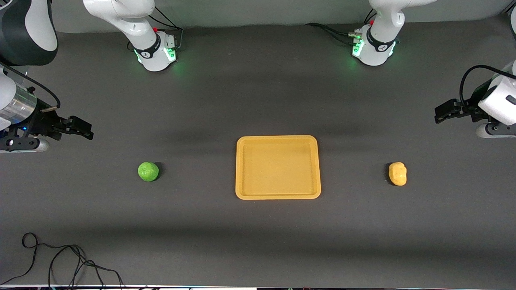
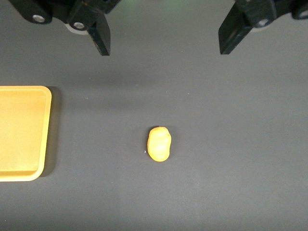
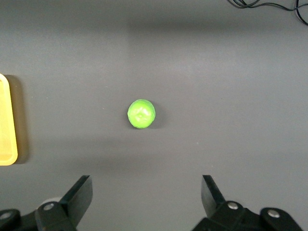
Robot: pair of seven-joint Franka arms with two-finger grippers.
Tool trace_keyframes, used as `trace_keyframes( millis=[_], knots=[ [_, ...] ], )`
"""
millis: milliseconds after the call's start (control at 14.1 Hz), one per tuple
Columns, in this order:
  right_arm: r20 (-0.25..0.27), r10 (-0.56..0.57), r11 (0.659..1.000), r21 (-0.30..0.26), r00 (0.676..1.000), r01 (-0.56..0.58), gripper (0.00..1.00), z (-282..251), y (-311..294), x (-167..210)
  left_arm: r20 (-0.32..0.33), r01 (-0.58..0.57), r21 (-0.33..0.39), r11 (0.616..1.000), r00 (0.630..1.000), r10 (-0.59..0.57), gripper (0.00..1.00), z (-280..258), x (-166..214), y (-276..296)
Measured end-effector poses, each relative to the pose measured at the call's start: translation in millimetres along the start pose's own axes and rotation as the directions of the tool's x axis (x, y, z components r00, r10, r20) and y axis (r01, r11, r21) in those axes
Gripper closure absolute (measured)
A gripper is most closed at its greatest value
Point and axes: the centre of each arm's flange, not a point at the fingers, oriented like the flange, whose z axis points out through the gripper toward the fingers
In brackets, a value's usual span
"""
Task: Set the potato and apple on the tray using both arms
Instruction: 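Reach the right gripper to the green apple while the left gripper reaches the potato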
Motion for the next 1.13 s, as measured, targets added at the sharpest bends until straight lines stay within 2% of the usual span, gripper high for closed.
trace_keyframes(
  millis=[708, 920, 1133],
  knots=[
    [0.009, -0.030, 1.000, 0.008, 1.000, 0.030, 0.00, 2.4, 0.0, 0.1, -0.013, -0.001, -0.003, 1.000, 1.000, 0.001, 0.00, 8.3, 9.5, -0.2],
    [0.016, -0.026, 0.999, 0.028, 1.000, 0.025, 0.00, 5.0, 10.1, 0.9, -0.015, -0.005, -0.005, 1.000, 1.000, 0.005, 0.00, 40.5, 34.6, -0.7],
    [0.037, -0.037, 0.999, 0.033, 0.999, 0.036, 0.00, 9.8, 7.4, 0.4, -0.001, -0.016, 0.024, 1.000, 1.000, 0.016, 0.00, 95.5, 66.3, -4.5]
  ],
)
